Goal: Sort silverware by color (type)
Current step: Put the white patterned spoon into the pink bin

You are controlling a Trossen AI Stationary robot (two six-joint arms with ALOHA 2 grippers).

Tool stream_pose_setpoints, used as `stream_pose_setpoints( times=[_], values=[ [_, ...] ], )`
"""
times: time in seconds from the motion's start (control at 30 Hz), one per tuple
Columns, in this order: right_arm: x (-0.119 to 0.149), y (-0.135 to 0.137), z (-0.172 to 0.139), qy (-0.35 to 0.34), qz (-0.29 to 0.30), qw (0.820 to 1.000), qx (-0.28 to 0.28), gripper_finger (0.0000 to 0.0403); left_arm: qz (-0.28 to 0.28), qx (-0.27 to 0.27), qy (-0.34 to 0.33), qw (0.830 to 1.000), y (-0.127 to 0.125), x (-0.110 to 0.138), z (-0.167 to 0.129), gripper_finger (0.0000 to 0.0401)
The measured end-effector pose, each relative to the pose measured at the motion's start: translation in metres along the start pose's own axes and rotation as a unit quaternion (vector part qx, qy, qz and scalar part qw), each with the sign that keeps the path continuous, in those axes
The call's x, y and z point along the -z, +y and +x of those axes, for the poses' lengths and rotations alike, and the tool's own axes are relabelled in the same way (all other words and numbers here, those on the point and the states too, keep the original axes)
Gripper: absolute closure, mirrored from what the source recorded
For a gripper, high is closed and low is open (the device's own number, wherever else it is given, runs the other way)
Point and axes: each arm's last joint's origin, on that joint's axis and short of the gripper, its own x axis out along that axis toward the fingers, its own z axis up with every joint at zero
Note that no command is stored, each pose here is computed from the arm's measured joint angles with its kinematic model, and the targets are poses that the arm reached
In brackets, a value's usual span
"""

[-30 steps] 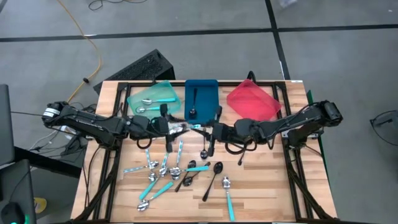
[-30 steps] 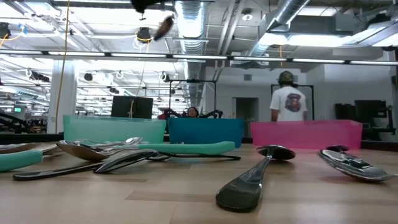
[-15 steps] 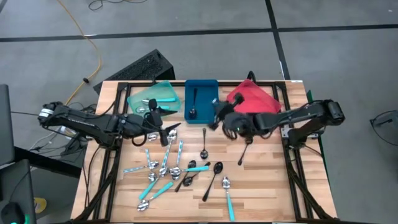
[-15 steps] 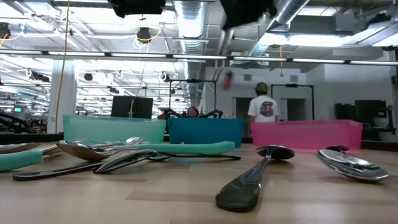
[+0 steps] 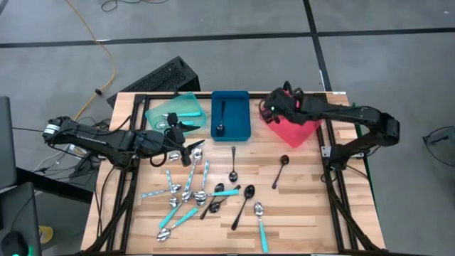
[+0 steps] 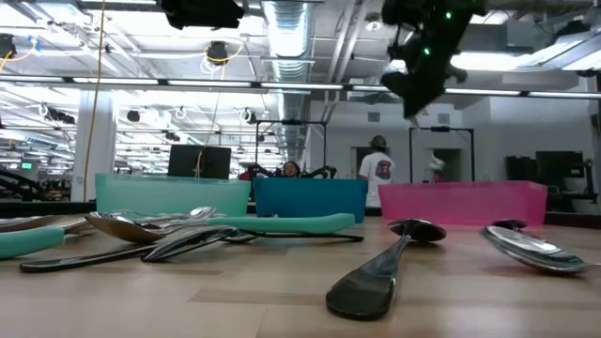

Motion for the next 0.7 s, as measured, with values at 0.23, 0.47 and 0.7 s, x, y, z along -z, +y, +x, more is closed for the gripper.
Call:
stream_pose_setpoints(
  times=[0.23, 0.47, 0.7],
  values=[
    [0.005, -0.027, 0.024, 0.100, -0.010, 0.995, -0.003, 0.0335, 0.000, -0.009, 0.001, 1.000, 0.001, 0.000, 0.000, 0.0179],
    [0.003, -0.037, 0.040, 0.125, -0.010, 0.992, 0.000, 0.0335, -0.001, -0.011, 0.001, 1.000, 0.001, 0.000, 0.000, 0.0179],
    [0.015, -0.026, 0.071, 0.202, -0.072, 0.977, 0.007, 0.0335, -0.005, -0.011, 0.002, 1.000, 0.001, 0.000, 0.000, 0.0179]
  ],
)
